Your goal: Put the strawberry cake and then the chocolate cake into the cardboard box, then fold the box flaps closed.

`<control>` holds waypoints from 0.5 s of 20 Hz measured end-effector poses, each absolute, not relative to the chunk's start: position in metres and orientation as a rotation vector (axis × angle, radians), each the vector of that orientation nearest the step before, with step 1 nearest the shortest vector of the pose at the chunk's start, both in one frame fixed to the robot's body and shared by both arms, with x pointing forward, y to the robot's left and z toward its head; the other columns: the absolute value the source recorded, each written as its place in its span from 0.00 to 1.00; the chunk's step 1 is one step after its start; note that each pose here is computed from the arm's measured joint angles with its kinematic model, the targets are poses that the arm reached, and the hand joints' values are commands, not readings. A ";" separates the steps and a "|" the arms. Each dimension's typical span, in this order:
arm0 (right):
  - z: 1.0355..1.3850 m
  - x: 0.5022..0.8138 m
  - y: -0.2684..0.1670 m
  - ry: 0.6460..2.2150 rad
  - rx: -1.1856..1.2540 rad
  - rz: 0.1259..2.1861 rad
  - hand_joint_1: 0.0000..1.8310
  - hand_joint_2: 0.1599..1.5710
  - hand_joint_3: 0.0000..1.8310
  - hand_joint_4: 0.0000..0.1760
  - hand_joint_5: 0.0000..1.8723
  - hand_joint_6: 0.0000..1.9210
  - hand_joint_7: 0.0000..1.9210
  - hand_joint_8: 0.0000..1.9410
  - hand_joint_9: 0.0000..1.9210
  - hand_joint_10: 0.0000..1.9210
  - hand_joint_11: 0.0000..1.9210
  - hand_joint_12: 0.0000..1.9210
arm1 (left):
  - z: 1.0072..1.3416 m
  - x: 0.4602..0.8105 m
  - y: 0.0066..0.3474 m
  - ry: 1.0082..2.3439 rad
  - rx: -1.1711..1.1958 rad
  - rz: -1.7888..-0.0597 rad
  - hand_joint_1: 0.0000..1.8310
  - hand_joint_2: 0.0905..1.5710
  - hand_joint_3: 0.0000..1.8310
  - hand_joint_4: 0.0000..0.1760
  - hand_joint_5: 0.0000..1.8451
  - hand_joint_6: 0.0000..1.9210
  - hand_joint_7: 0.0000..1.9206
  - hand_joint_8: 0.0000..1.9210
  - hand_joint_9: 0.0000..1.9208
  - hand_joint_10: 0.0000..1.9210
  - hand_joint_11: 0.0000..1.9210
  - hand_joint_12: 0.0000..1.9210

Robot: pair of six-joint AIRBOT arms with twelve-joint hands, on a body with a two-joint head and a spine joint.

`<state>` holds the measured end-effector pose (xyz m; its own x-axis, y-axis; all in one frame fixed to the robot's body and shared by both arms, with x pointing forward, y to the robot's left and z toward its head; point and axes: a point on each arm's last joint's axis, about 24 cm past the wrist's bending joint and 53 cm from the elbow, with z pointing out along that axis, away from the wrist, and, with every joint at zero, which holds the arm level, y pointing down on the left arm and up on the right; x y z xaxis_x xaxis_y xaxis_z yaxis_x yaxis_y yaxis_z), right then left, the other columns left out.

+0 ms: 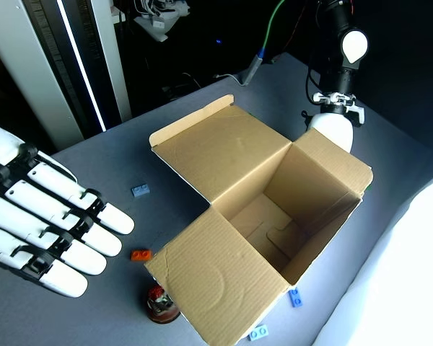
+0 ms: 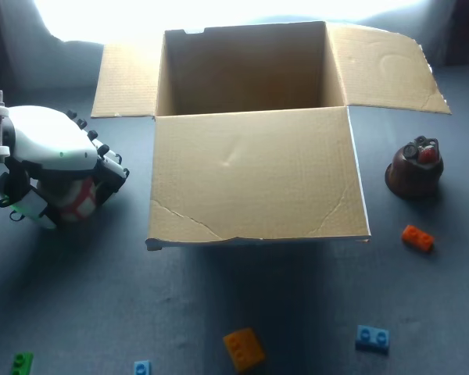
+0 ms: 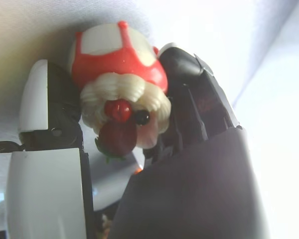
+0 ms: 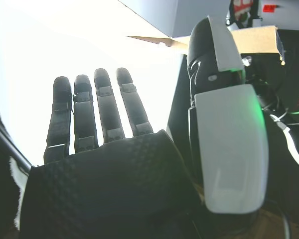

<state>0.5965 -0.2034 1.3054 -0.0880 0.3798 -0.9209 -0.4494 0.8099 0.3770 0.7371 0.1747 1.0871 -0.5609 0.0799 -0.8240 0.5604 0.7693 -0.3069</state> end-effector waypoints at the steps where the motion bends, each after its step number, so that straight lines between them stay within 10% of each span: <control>1: 1.305 0.596 -0.203 1.508 -0.058 0.691 0.25 0.67 0.00 0.00 0.04 0.00 0.05 0.00 0.05 0.00 0.00 0.17 | 1.089 0.737 0.173 2.089 0.482 -0.710 0.72 0.84 0.01 0.00 0.30 0.74 0.24 0.92 0.29 0.96 0.23 1.00; 10: 1.305 0.596 -0.203 1.510 -0.060 0.691 0.27 0.64 0.00 0.00 0.06 0.00 0.07 0.00 0.08 0.00 0.00 0.29 | 1.131 0.740 0.171 2.023 0.475 -0.779 0.70 0.85 0.00 0.00 0.30 0.76 0.24 0.94 0.29 0.97 0.24 1.00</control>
